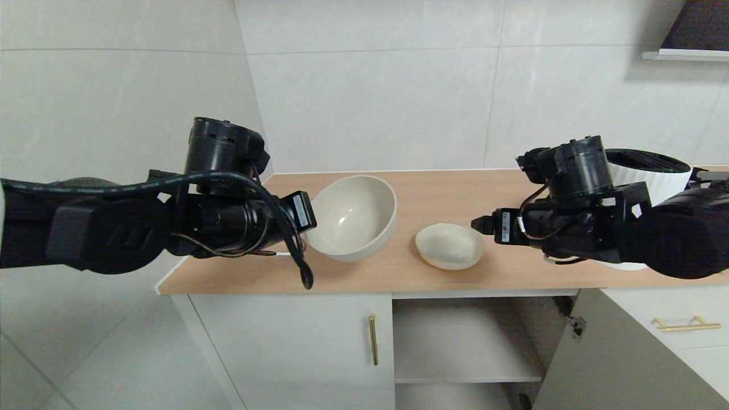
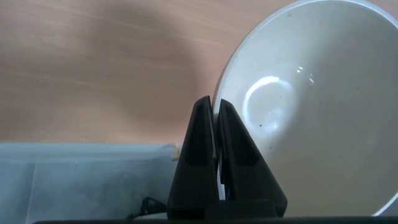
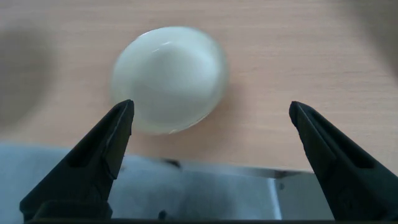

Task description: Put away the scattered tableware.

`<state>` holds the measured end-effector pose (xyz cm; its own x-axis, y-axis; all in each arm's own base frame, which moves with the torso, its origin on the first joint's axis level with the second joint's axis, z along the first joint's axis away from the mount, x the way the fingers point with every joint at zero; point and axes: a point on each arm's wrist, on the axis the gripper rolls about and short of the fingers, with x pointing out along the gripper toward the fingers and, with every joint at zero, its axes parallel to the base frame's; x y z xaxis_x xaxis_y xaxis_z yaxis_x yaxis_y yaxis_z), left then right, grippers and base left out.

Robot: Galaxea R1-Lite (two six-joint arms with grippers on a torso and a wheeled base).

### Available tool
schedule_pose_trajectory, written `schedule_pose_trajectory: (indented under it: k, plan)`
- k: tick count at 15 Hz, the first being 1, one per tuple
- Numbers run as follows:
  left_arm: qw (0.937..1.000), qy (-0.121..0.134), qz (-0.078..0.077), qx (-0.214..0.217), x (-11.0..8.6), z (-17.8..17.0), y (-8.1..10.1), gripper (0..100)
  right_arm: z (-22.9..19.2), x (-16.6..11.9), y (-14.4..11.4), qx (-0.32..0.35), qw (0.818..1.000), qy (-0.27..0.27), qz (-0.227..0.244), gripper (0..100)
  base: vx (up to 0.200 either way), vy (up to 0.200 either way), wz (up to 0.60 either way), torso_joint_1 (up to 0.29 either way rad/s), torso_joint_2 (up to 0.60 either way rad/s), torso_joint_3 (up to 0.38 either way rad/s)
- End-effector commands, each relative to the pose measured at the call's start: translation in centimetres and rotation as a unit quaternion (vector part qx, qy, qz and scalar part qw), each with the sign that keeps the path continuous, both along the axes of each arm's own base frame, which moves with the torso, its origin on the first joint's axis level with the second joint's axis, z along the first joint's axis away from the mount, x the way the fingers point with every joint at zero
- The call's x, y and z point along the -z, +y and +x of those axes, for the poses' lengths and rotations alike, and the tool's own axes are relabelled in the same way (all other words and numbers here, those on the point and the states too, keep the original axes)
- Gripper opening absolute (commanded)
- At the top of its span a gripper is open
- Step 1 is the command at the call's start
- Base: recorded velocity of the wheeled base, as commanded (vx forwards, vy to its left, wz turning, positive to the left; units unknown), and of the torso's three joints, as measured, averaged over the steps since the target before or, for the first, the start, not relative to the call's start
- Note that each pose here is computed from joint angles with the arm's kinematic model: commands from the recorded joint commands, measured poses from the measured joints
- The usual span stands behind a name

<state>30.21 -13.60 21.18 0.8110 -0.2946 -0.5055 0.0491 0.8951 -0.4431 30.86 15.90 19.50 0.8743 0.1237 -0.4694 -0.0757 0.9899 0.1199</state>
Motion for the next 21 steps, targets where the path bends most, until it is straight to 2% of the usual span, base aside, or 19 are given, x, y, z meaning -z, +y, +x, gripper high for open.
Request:
schedule_pose_trajectory:
  k: [1,6,11,12,21]
  plan:
    - [0.9998,-0.017,-0.008,0.003,-1.3,-1.2,0.5,0,3.8,4.9,0.7,0.039,0.998,0.043,-0.038,100,0.000,0.000,0.00,0.000,0.00,0.000]
    - [0.9998,-0.016,-0.008,0.003,-1.2,-1.2,0.5,0,6.1,7.9,1.5,0.058,0.996,0.066,-0.026,100,0.000,0.000,0.00,0.000,0.00,0.000]
    - [0.9998,-0.018,-0.008,0.003,-1.3,-1.2,0.5,0,6.8,8.1,1.4,0.068,0.996,0.052,-0.010,100,0.000,0.000,0.00,0.000,0.00,0.000]
    - [0.9998,-0.018,-0.008,0.003,-1.3,-1.2,0.5,0,6.8,8.1,1.4,0.068,0.996,0.052,-0.010,0,0.000,0.000,0.00,0.000,0.00,0.000]
    - [0.9996,-0.026,-0.013,0.000,-1.8,-1.5,0.9,0,6.1,6.2,1.1,0.069,0.997,0.034,0.011,0,0.000,0.000,0.00,0.000,0.00,0.000]
